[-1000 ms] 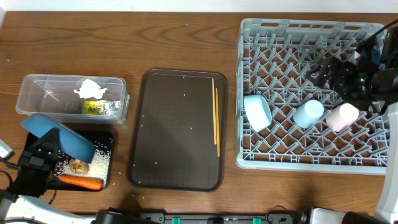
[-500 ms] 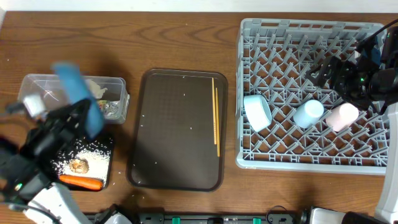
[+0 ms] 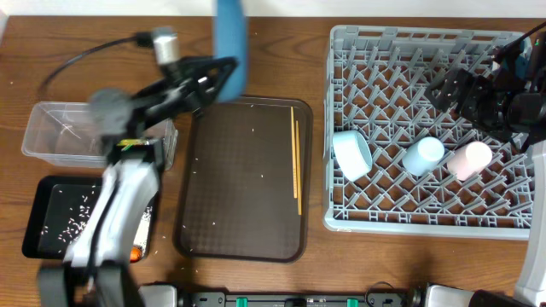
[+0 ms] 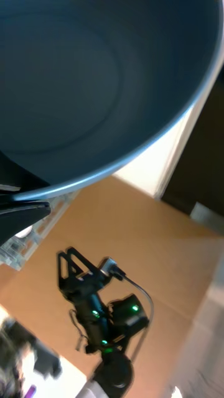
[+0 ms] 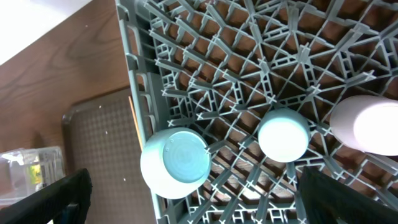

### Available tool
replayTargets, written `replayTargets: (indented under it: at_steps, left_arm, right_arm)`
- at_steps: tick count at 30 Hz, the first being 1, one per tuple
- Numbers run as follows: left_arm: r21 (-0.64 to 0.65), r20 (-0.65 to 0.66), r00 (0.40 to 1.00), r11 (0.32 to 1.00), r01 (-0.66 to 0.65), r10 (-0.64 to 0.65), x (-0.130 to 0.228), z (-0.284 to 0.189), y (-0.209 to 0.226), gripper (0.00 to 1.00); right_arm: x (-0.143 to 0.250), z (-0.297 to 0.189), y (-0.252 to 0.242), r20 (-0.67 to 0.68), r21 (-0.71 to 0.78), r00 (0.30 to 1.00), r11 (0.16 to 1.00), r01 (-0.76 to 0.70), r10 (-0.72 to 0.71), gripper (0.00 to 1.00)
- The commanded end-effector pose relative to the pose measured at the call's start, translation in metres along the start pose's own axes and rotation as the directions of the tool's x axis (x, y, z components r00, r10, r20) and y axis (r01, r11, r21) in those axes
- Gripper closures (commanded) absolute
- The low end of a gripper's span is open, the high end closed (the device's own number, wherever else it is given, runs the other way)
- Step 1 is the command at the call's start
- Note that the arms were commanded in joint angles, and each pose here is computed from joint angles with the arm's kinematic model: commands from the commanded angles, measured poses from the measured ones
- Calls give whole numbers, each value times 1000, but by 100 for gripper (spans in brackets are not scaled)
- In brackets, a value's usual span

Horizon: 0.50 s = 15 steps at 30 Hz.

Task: Sort waste into correct bins and load items into the dishwasher rack
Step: 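Raise the blue plate with the left gripper toward the dish rack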

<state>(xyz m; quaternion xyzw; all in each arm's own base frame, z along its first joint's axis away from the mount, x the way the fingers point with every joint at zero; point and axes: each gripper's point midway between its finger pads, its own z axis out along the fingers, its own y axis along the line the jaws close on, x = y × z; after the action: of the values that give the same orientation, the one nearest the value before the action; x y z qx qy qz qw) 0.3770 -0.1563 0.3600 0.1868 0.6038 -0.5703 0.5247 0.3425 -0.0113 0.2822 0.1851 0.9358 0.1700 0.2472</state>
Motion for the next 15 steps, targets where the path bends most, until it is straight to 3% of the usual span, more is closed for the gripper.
replayTargets:
  at_steps: [1, 6, 15]
  left_arm:
    - [65, 50, 988, 987, 144, -147, -7, 44, 11, 94]
    - [95, 97, 972, 974, 204, -213, 5, 96, 23, 94]
    - [210, 59, 993, 974, 84, -98, 34, 156, -28, 94]
  right_arm:
    - [-5, -2, -10, 21, 32, 999, 999, -35, 35, 1]
    - [-13, -6, -31, 64, 107, 993, 989, -106, 100, 1]
    - [-15, -9, -38, 73, 116, 990, 985, -127, 120, 1]
